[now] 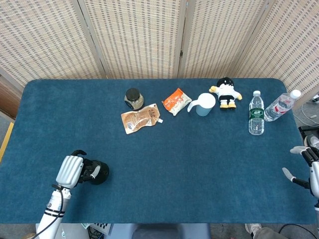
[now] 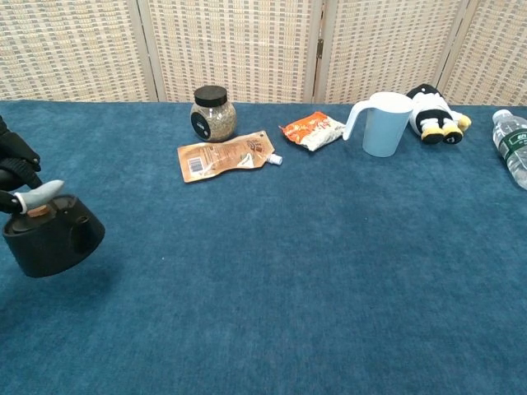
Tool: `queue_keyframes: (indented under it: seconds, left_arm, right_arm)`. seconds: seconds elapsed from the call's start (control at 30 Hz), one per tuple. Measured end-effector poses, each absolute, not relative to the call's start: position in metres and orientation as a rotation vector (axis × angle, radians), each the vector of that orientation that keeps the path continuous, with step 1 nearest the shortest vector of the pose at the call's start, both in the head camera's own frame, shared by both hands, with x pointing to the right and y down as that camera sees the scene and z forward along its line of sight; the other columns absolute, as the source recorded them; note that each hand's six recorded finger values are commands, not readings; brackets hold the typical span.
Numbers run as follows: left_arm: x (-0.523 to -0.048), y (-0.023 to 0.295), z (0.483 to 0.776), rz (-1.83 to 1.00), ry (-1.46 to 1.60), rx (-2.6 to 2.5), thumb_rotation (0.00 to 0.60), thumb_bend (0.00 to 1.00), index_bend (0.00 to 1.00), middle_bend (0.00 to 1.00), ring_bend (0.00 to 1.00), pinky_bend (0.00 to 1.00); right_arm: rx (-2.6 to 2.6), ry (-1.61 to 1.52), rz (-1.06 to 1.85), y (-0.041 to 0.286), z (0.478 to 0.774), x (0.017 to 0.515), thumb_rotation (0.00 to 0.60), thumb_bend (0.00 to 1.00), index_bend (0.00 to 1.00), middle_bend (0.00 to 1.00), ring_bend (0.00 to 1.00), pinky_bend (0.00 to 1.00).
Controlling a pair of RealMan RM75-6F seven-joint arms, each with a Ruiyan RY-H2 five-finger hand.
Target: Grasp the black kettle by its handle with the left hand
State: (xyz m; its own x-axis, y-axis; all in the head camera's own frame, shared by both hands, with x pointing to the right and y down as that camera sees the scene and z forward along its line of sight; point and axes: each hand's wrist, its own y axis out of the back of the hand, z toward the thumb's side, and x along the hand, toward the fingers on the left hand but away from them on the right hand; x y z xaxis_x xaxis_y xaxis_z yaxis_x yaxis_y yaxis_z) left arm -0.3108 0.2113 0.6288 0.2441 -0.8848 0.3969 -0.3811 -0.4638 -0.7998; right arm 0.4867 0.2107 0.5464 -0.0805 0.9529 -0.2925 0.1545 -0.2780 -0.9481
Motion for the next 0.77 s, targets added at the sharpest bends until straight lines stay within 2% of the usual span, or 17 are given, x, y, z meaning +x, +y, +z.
queue_keyframes:
  seconds: [0.77]
  left_arm:
    - [-0.3129,0.2117,0.6270,-1.153,1.129,-1.951,0.600,0.38,1.00,1.00,0.88,0.40]
  right_arm:
    - [-1.486,-1.241,1.436,0.2118,0.5473,0.4858,0.600,0.20,0.36,0.33,0.23,0.22]
